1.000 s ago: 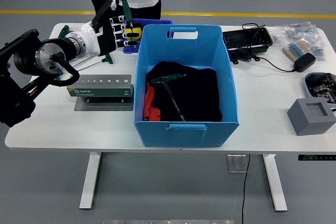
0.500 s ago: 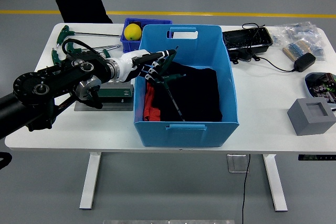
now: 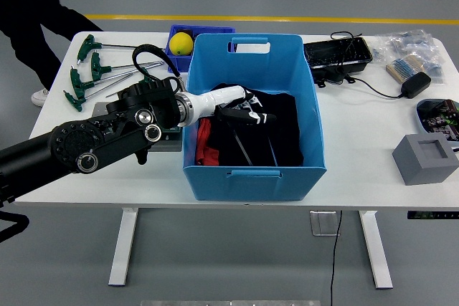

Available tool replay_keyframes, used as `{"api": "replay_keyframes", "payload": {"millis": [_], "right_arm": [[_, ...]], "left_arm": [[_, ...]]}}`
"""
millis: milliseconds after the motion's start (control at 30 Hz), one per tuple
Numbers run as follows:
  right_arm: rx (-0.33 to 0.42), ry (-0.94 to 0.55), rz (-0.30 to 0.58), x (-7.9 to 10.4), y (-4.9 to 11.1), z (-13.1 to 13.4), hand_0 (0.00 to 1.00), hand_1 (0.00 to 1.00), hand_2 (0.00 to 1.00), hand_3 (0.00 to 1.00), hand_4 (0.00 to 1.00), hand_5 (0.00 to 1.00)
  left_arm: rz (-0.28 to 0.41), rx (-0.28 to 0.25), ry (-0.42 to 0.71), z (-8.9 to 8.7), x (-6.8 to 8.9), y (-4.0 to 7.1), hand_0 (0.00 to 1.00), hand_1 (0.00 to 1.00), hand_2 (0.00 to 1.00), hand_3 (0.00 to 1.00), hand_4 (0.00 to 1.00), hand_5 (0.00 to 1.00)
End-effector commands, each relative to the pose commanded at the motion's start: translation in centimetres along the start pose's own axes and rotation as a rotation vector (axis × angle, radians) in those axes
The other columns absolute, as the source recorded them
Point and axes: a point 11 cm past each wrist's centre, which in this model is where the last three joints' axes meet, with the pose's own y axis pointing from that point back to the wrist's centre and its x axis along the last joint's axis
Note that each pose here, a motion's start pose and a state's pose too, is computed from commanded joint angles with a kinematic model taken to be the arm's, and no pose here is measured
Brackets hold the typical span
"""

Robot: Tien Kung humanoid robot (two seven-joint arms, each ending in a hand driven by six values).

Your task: Lift tool from toolbox,place it in box,lift tool from toolbox,place it in box

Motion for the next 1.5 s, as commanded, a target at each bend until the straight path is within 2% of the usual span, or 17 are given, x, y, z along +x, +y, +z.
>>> {"api": "replay_keyframes", "payload": {"millis": [133, 267, 333, 433, 567, 700, 767, 933, 1033, 1100, 1133, 1233, 1300, 1333, 1367, 1467, 1500], "right_arm": [[-0.003, -0.006, -0.002, 0.0, 0.0, 0.1, 0.722, 0.713, 0.768, 0.61, 0.871, 0.691], [-0.005, -0.012, -0.004, -0.1, 0.0, 0.3, 0.722, 0.713, 0.768, 0.61, 0.871, 0.691], [-0.005, -0.016, -0.005, -0.2, 0.0, 0.3, 0.722, 0.713, 0.767, 0.611, 0.869, 0.69], [-0.006, -0.023, -0.008, -0.4, -0.1, 0.5, 0.722, 0.713, 0.767, 0.611, 0.869, 0.69], [-0.005, -0.039, -0.008, -0.6, -0.1, 0.8, 0.719, 0.713, 0.766, 0.609, 0.866, 0.688], [-0.003, -0.048, -0.006, -0.8, -0.1, 1.1, 0.719, 0.713, 0.766, 0.609, 0.866, 0.688], [-0.004, -0.058, -0.006, -1.0, -0.2, 1.6, 0.717, 0.712, 0.765, 0.609, 0.866, 0.688], [-0.008, -0.061, -0.005, -1.4, -0.2, 2.2, 0.716, 0.709, 0.764, 0.608, 0.865, 0.687], [-0.012, -0.056, -0.004, -1.6, -0.2, 2.6, 0.716, 0.709, 0.764, 0.608, 0.865, 0.687], [-0.014, -0.053, -0.003, -1.7, -0.2, 2.8, 0.716, 0.709, 0.764, 0.608, 0.865, 0.687], [-0.015, -0.053, -0.002, -1.8, -0.2, 2.8, 0.712, 0.707, 0.763, 0.607, 0.864, 0.687], [-0.018, -0.05, -0.001, -2.0, -0.2, 3.0, 0.712, 0.707, 0.763, 0.607, 0.864, 0.687], [-0.021, -0.05, -0.001, -2.2, -0.2, 3.2, 0.712, 0.707, 0.763, 0.607, 0.864, 0.687], [-0.021, -0.05, 0.0, -2.2, -0.2, 3.2, 0.711, 0.705, 0.763, 0.606, 0.863, 0.686], [-0.022, -0.052, 0.0, -2.3, -0.2, 3.3, 0.711, 0.705, 0.763, 0.606, 0.863, 0.686], [-0.023, -0.054, 0.001, -2.4, -0.2, 3.4, 0.711, 0.705, 0.763, 0.606, 0.863, 0.686], [-0.024, -0.053, 0.002, -2.4, -0.2, 3.4, 0.711, 0.705, 0.763, 0.606, 0.863, 0.686]], "left_arm": [[0.049, 0.016, -0.146, -0.7, 0.8, 0.2, 0.481, 0.57, 0.683, 0.746, 0.832, 0.834], [0.131, 0.036, -0.251, -1.7, 2.2, 0.7, 0.481, 0.57, 0.683, 0.746, 0.832, 0.834], [0.155, 0.047, -0.208, -2.6, 2.6, 1.1, 0.485, 0.571, 0.683, 0.74, 0.832, 0.833], [0.204, 0.07, -0.08, -4.7, 3.3, 1.9, 0.485, 0.571, 0.683, 0.74, 0.832, 0.833], [0.286, 0.126, 0.057, -8.4, 3.6, 3.6, 0.481, 0.566, 0.675, 0.732, 0.833, 0.833], [0.374, 0.176, 0.112, -11.2, 4.4, 5.9, 0.481, 0.566, 0.675, 0.732, 0.833, 0.833], [0.416, 0.206, 0.154, -12.9, 4.0, 7.1, 0.493, 0.564, 0.673, 0.729, 0.835, 0.836], [0.554, 0.191, 0.324, -14.5, 3.8, 9.5, 0.509, 0.565, 0.67, 0.724, 0.836, 0.836], [0.684, 0.135, 0.48, -15.2, 4.0, 11.3, 0.509, 0.565, 0.67, 0.724, 0.836, 0.836], [0.799, 0.081, 0.575, -15.7, 4.4, 13.0, 0.509, 0.565, 0.67, 0.724, 0.836, 0.836], [0.862, 0.062, 0.617, -16.3, 4.8, 14.2, 0.558, 0.616, 0.69, 0.719, 0.836, 0.822], [1.053, 0.012, 0.726, -18.4, 5.2, 17.7, 0.558, 0.616, 0.69, 0.719, 0.836, 0.822], [1.204, -0.015, 0.808, -20.1, 4.7, 20.5, 0.558, 0.616, 0.69, 0.719, 0.836, 0.822], [1.273, -0.022, 0.855, -21.1, 3.9, 21.7, 0.632, 0.684, 0.745, 0.723, 0.839, 0.81], [1.321, -0.029, 0.887, -21.7, 3.1, 22.5, 0.632, 0.684, 0.745, 0.723, 0.839, 0.81], [1.414, -0.038, 1.006, -23.5, 0.0, 23.7, 0.632, 0.684, 0.745, 0.723, 0.839, 0.81], [1.424, -0.035, 1.043, -24.0, -0.8, 23.9, 0.632, 0.684, 0.745, 0.723, 0.839, 0.81]]}}
